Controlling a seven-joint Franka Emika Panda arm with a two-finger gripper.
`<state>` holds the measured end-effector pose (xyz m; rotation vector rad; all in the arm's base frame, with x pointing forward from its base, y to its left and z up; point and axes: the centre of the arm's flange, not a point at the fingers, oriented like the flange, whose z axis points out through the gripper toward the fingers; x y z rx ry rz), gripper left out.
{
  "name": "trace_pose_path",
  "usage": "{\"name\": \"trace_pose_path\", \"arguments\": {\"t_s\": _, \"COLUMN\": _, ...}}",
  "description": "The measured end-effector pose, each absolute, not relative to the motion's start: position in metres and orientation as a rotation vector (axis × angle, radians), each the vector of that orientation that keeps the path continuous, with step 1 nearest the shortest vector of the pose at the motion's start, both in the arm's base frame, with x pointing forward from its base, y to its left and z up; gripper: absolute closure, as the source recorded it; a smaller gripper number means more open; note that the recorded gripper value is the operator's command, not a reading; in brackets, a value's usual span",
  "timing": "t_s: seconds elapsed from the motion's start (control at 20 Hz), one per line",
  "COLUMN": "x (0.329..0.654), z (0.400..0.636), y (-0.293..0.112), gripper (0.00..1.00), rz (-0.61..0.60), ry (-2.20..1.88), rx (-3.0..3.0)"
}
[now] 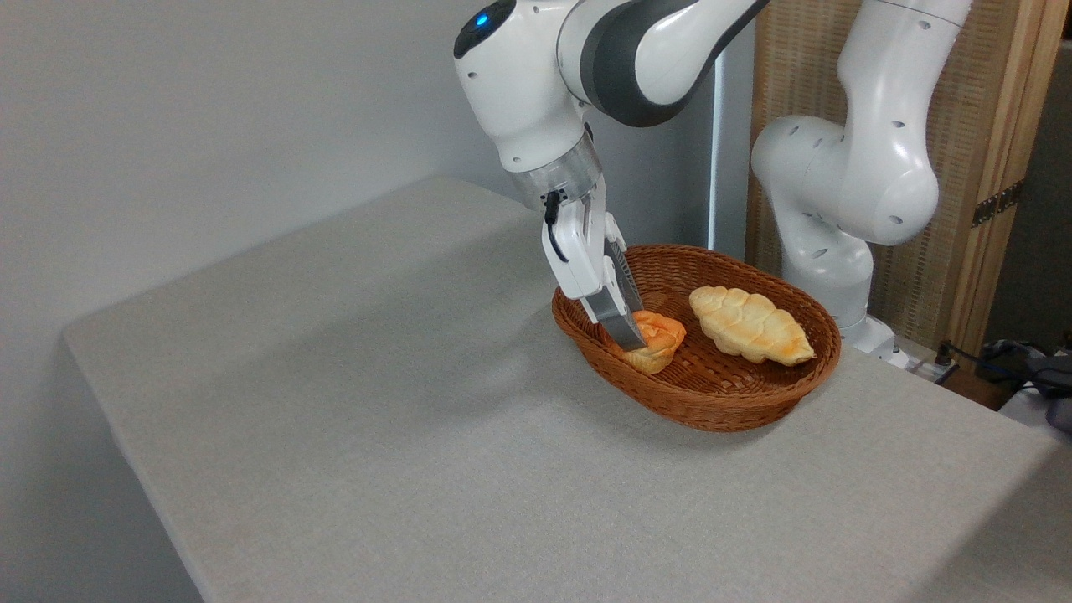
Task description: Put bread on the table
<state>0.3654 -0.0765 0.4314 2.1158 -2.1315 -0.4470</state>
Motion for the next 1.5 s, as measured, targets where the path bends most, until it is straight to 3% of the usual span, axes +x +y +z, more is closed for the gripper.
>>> {"name": "trace_pose_path", "arguments": {"t_s": 0.6, "x": 0.364, "z": 0.437, "y": -0.076, "gripper": 0.61, "rz": -0.448, "ry": -2.130, "rx": 2.117}}
{"name": "trace_pose_path", "arguments": {"t_s": 1.3, "x": 0.368, "z": 0.473, "y": -0.076, "gripper": 0.57, "rz": -0.439, "ry": -2.128, "rx": 2.129}}
{"name": "trace_pose_path", "arguments": {"t_s": 1.5, "x": 0.375, "z": 0.494, "y": -0.079, "gripper": 0.57, "rz": -0.361, "ry": -2.131, "rx": 2.148}}
